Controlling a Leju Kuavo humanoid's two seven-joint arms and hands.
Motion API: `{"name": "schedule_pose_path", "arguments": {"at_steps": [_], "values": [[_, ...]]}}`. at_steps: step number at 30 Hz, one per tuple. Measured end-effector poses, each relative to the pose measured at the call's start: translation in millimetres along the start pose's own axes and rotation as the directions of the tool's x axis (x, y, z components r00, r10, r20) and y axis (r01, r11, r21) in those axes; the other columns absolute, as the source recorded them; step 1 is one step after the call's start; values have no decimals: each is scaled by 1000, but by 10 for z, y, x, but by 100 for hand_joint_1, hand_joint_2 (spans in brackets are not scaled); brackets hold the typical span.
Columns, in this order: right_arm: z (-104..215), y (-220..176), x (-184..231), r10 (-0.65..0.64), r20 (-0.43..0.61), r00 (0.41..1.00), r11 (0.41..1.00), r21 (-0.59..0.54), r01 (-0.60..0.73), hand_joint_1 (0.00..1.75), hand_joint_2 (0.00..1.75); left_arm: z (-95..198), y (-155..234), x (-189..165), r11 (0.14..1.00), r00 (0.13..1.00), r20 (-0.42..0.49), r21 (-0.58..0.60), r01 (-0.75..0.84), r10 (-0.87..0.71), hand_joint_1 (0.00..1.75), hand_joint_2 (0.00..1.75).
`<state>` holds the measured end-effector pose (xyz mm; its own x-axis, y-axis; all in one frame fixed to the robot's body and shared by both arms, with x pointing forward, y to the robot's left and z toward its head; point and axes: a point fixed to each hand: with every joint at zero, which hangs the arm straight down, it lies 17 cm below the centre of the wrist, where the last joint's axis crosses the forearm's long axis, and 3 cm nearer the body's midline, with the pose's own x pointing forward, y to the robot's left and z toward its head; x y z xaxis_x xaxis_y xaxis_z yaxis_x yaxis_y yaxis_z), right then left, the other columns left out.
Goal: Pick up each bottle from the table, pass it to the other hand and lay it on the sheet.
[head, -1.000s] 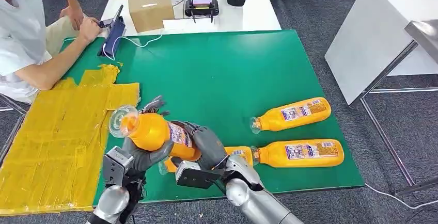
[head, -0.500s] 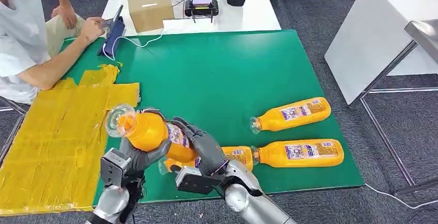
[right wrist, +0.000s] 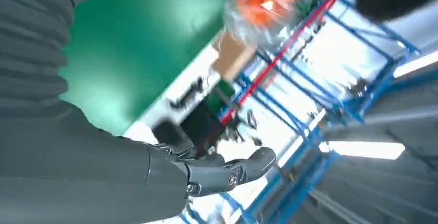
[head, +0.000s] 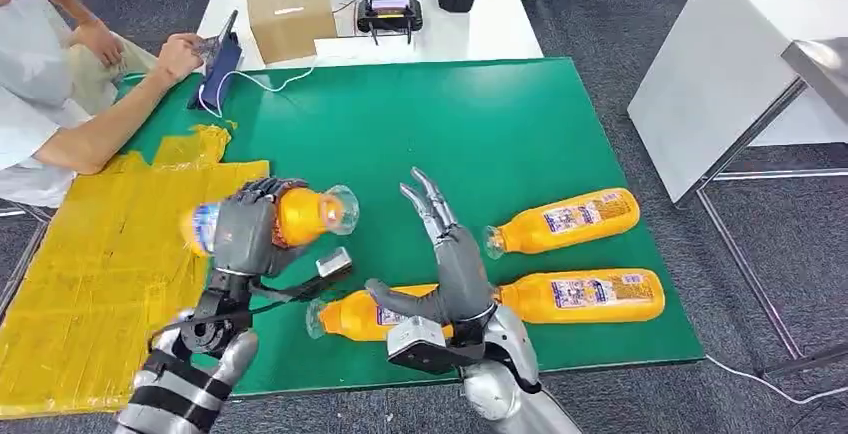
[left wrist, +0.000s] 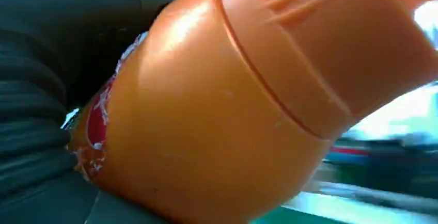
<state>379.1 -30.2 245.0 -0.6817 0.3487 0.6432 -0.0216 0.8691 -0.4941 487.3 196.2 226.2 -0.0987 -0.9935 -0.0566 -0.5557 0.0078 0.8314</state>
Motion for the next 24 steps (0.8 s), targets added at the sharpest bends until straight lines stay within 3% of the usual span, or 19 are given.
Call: {"name": "schedule_pose_path", "arguments": {"at_steps": [4, 8, 11, 17, 23, 24], "values": [[-32, -69, 78, 54, 22, 998, 999, -5, -54, 0, 175, -104, -379, -321, 986, 993, -45, -127, 106, -113, 175, 175], [-71, -7, 137, 125, 39, 991, 992, 28, -126, 0, 175, -116, -913, -686, 914, 960, -13, -310, 261, -279, 175, 175], [-78, 42, 168, 138, 47, 989, 989, 44, -140, 0, 175, -89, -1155, -959, 862, 935, 9, -383, 332, -355, 175, 175], [-53, 224, 109, 190, 42, 981, 970, 143, -195, 0, 175, 196, -1540, -1516, 726, 880, 30, -553, 409, -474, 175, 175], [62, 456, -93, 250, 38, 967, 929, 272, -251, 0, 175, 413, -1687, -1700, 673, 866, 43, -610, 418, -498, 175, 175], [67, 462, -110, 254, 38, 966, 926, 277, -255, 0, 175, 416, -1692, -1715, 670, 864, 43, -613, 419, -501, 150, 175]]}}
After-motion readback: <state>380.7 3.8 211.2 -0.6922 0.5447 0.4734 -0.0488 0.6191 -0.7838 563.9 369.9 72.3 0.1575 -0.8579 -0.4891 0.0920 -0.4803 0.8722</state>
